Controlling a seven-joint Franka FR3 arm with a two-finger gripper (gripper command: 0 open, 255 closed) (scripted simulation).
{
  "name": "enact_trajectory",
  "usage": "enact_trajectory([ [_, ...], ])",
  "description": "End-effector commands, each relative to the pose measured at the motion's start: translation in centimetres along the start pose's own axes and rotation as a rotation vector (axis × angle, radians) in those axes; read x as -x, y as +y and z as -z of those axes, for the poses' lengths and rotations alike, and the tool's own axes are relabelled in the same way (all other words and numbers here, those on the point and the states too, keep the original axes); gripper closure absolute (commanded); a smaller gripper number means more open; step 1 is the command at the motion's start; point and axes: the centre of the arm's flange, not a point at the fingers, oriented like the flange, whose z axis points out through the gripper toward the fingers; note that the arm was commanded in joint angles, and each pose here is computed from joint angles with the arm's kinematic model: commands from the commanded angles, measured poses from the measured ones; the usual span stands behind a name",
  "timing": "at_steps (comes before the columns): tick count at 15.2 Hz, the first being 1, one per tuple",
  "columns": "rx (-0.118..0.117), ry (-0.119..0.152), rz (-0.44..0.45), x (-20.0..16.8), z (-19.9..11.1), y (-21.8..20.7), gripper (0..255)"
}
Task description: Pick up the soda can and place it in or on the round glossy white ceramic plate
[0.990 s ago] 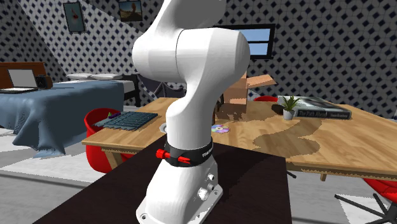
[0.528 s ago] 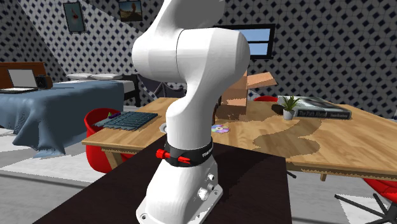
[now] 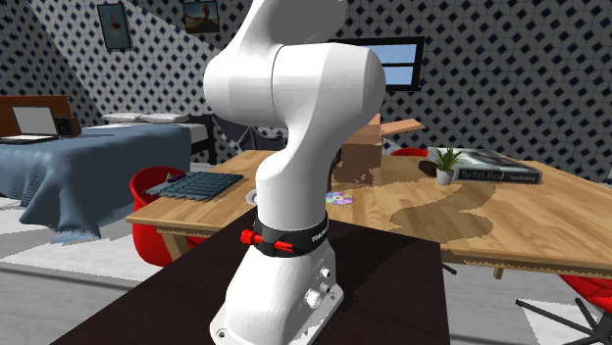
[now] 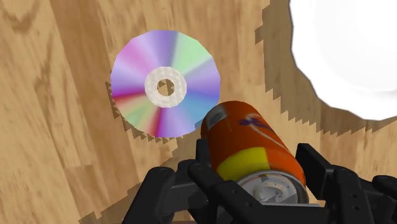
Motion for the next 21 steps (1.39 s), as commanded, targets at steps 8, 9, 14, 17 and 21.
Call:
enact_trajectory([
  [8, 0.001, -0.008, -0.006, -0.1, 4.2, 0.5, 255],
  [9, 0.001, -0.008, -0.006, -0.1, 4.7, 0.5, 255],
  [14, 0.001, -0.008, -0.006, -0.2, 7.4, 0.5, 255],
  [17, 0.001, -0.008, -0.006, 0.7, 8.3, -0.5, 255],
  [21, 0.001, -0.008, -0.006, 4.1, 9.0, -4.4, 255],
])
